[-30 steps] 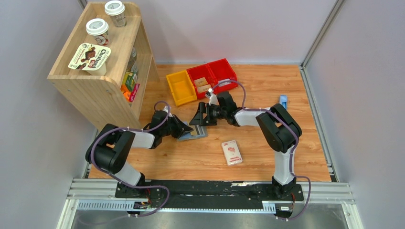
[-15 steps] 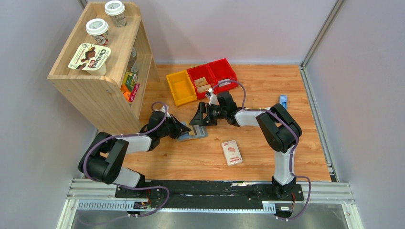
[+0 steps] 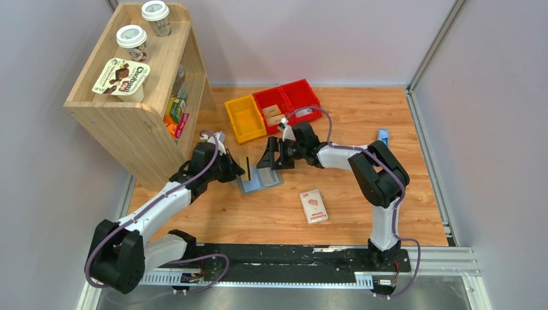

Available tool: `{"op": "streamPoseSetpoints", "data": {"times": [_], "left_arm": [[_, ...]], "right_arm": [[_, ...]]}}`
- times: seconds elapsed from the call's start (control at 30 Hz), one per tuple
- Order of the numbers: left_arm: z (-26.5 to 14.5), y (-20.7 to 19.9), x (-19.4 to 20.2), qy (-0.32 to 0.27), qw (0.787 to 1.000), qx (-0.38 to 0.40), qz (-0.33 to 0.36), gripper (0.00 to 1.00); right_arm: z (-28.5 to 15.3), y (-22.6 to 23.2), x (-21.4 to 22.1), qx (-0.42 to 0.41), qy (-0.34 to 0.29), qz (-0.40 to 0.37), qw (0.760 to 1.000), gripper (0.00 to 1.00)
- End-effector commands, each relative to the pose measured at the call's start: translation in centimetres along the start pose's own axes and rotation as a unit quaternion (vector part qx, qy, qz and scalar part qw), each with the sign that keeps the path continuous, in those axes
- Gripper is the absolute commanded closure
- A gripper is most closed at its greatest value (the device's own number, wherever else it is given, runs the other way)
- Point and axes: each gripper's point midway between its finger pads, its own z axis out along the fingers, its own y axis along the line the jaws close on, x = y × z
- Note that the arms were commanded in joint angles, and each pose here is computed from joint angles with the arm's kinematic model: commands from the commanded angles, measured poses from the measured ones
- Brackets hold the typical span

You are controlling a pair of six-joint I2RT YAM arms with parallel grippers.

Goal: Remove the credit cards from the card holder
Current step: Remove the credit card from the card holder, then place the credit card in the storage box.

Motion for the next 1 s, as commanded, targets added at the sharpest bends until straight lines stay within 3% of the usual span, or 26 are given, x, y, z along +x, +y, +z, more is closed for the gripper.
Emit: {"op": "streamPoseSetpoints", "data": {"times": [0.0,0.23,0.47,0.77,0.97], "left_arm": [[-2.6,-0.1,-2.5,-0.012,0.991,-0.030,0.130,1.00],[-4.3,-4.9,-8.2,-0.053,0.955,-0.051,0.287,1.00],[-2.2,-8.1,-13.7,-0.073,0.902,-0.093,0.416,1.00],[4.2,-12.3,-20.2,-0.095,0.839,-0.108,0.525,1.00],[10.0,-12.9,-22.6,-0.087,0.816,-0.130,0.557,1.00]], "right_arm": [[-2.2,2.2,-3.3,0.039,-0.036,-0.041,0.998,0.00],[-9.0,2.3,-6.1,0.179,-0.104,-0.098,0.973,0.00],[-17.7,1.4,-6.6,0.319,-0.177,-0.128,0.922,0.00],[-26.3,0.6,-4.4,0.408,-0.266,-0.140,0.862,0.00],[-28.8,0.0,-3.1,0.429,-0.293,-0.144,0.842,0.00]]}}
